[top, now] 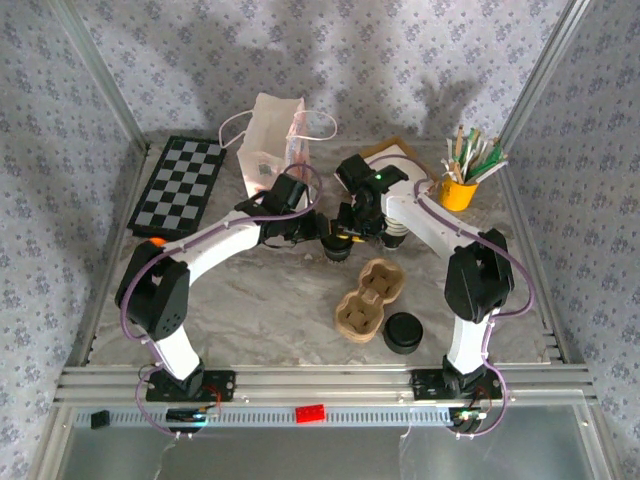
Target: Pack the takeout coffee
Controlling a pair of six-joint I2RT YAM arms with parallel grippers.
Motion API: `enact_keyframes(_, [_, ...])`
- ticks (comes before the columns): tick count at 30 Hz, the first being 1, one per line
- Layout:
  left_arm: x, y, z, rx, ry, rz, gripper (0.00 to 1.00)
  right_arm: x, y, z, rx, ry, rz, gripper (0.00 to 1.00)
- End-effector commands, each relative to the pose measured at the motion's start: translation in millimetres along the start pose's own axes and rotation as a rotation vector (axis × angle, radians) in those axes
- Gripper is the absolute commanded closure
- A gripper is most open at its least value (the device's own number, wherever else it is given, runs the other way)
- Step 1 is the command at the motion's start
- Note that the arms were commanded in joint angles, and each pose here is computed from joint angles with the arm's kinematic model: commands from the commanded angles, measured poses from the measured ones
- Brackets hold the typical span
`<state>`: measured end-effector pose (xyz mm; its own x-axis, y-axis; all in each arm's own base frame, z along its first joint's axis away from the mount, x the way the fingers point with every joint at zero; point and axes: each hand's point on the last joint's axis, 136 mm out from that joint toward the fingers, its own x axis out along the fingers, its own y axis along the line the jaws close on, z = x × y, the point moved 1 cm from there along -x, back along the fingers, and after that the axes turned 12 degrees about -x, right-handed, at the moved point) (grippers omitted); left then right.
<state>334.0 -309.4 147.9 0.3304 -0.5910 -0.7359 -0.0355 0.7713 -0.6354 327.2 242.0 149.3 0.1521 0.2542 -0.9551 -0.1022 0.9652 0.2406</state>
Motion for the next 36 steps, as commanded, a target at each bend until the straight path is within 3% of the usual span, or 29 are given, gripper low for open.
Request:
enact_keyframes(1, [-0.1,-9.8,-8.4,0.01,0.039,-0.002,0.67,7.0,7.6,-24.6,0.024,0.091,0.022,0.7])
enact_keyframes(13, [-9.6,-36.3,5.3,0.011,-0.007,-0.089,0.6,-22.6,9.8,-23.1,0.091,0.05,0.07,0.58])
enact_keyframes(24, [-25.8,-36.1,2.3,-0.038,-0.028,-0.089,0.57,-42.6,-2.5,-18.4,0.115,0.006,0.095,0.56])
enact_keyframes(36, [-20.0,-22.5,-20.8,-0.1,0.028,-0.022,0.67,-27.3,-25.1,-5.0,0.114,0.032,0.083,0.73])
